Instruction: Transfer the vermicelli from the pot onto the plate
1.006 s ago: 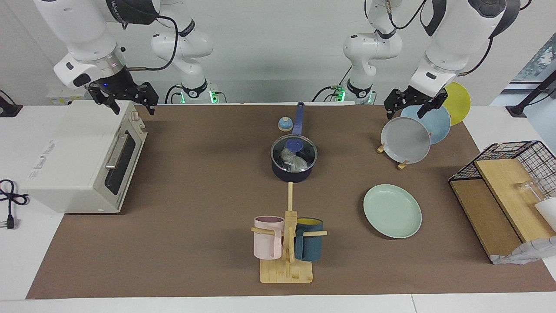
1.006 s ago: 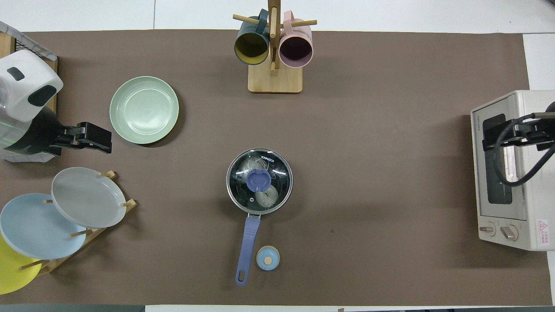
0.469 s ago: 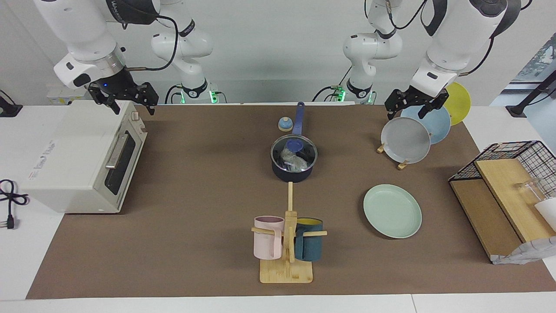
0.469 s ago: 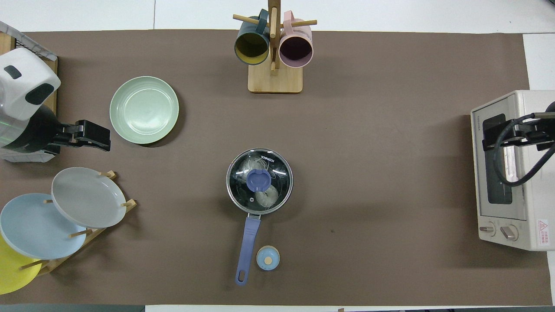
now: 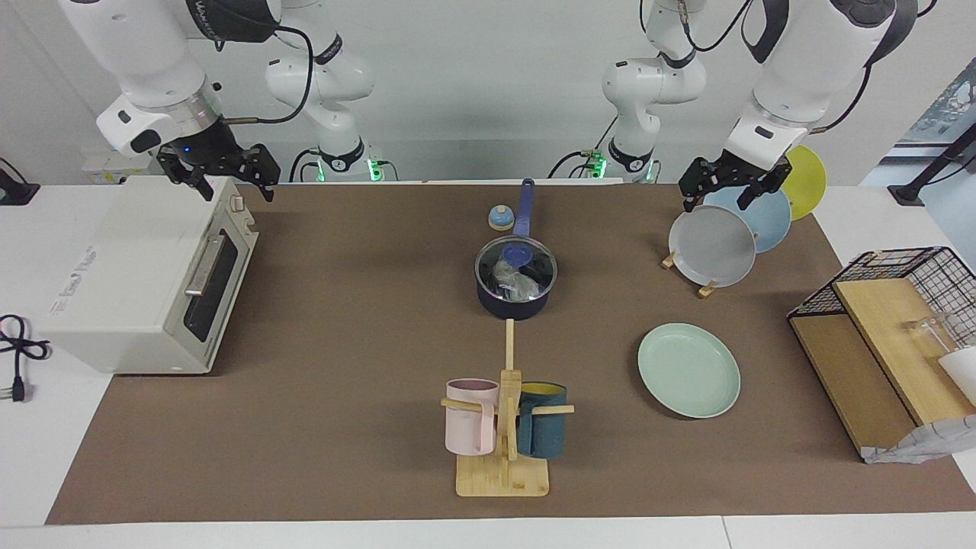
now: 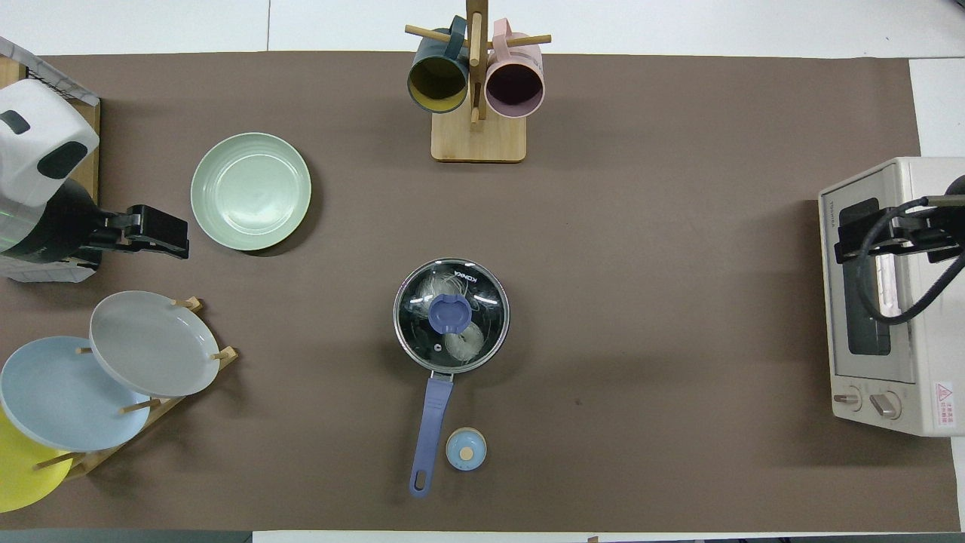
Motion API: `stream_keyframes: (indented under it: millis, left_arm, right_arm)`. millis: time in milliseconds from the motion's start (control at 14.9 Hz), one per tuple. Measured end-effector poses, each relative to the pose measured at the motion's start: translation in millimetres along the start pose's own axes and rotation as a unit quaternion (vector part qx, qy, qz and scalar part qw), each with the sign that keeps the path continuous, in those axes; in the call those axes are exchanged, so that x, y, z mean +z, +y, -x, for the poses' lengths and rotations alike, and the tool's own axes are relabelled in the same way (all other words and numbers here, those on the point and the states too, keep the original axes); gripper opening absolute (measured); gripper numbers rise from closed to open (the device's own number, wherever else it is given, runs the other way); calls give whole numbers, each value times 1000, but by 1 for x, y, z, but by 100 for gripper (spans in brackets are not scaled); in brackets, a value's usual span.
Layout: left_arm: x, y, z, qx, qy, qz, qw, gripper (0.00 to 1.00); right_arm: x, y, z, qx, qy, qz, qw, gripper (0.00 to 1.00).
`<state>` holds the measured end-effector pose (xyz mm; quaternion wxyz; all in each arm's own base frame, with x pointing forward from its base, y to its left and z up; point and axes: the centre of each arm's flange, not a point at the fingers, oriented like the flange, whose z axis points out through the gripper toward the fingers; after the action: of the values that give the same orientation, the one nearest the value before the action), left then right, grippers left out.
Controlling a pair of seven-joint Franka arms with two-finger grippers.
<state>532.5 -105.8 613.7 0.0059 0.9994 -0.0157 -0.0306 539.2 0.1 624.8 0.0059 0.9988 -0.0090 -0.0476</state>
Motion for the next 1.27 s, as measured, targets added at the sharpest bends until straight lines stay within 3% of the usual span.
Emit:
stream_keyframes:
  millis: [201,469,872,1006,1274]
  left_arm:
    - [0,-1,0,-1,1,0,1000,100]
    - [0,-1,0,-1,1,0,1000,100]
    - [0,-2,-1,-2,1,0,1000,100]
    - [-1,-2,-1,-2,4,1,1000,100]
    - [-2,-5,-3,-5,11,2,1000,100]
  right_arm:
    - [-4,-31,-5,-33,27,-17,999,100]
    - [9,-116,-3,-43,19,-13,999,100]
    - [81,-313,-23,17,33,-21,999,100]
    - [113,-370,-16,30,33,-19,999,100]
    - [154,-435,0,22,45,-10,999,100]
